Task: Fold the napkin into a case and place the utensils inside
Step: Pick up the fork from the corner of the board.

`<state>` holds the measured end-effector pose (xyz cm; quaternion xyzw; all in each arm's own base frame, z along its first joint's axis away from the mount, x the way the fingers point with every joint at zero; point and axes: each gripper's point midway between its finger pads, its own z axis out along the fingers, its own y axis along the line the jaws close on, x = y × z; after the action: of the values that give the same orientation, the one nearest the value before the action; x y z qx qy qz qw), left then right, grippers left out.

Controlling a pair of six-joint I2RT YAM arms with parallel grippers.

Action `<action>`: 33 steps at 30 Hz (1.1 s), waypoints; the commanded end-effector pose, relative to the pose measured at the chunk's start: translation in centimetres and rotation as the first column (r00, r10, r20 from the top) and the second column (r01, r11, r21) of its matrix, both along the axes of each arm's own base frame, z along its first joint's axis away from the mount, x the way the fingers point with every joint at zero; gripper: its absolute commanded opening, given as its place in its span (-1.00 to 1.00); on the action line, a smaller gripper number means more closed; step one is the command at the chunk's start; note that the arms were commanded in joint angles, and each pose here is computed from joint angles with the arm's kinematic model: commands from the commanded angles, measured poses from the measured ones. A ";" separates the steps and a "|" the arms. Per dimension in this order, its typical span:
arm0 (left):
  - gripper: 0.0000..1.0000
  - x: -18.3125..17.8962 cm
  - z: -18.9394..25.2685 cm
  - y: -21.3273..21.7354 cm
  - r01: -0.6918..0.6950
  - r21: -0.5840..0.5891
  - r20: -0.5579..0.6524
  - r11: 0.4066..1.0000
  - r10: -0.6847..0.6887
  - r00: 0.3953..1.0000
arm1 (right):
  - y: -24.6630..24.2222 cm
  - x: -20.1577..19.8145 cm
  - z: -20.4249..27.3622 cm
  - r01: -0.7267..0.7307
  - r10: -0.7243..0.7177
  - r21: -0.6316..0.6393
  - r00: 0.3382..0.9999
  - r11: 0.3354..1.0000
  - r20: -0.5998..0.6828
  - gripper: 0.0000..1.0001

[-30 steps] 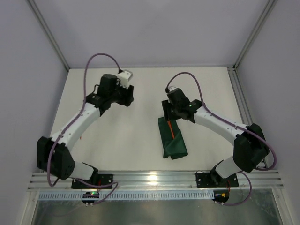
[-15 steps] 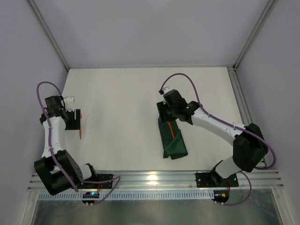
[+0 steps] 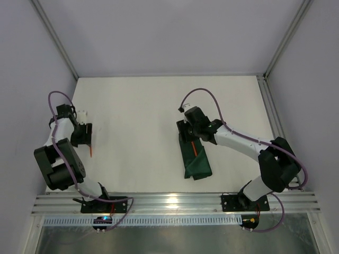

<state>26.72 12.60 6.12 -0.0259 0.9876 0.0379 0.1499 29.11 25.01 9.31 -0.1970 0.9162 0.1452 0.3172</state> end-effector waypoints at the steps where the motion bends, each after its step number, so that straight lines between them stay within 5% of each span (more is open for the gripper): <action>1: 0.29 2.6 -0.2 0.7 0.007 0.067 0.016 0.998 -0.008 1.000 | 0.8 0.9 -0.1 -0.031 0.031 0.003 0.999 1.000 0.032 0.11; 9: 0.16 5.4 -3.4 1.8 -0.008 0.128 -0.033 0.992 0.013 0.999 | 0.0 0.4 -0.3 -0.022 0.022 -0.003 0.999 1.000 0.037 0.11; 13: -0.37 4.7 -5.2 0.6 0.016 0.063 -0.073 0.998 -0.012 0.997 | -0.3 0.2 0.1 -0.012 0.012 -0.001 0.999 1.000 0.049 0.11; 16: -1.00 4.5 -5.8 -0.5 0.042 0.011 -0.067 0.999 -0.041 0.997 | -0.3 0.3 0.6 -0.009 0.008 0.006 0.998 1.000 0.059 0.11; 25: -1.00 5.6 -1.0 -5.9 0.170 -0.187 0.140 0.968 -0.145 0.980 | -0.2 -0.1 2.0 -0.001 -0.002 0.049 0.997 0.999 0.076 0.11; 33: -1.00 5.1 10.3 -16.2 0.456 -0.094 0.390 0.885 -0.388 0.835 | 6.2 1.0 12.1 -0.132 0.024 0.415 0.967 0.900 0.254 0.10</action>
<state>32.45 0.47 11.86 0.1346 0.9480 -0.0558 0.2829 29.21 27.01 14.04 -0.1868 0.8763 0.2235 0.3836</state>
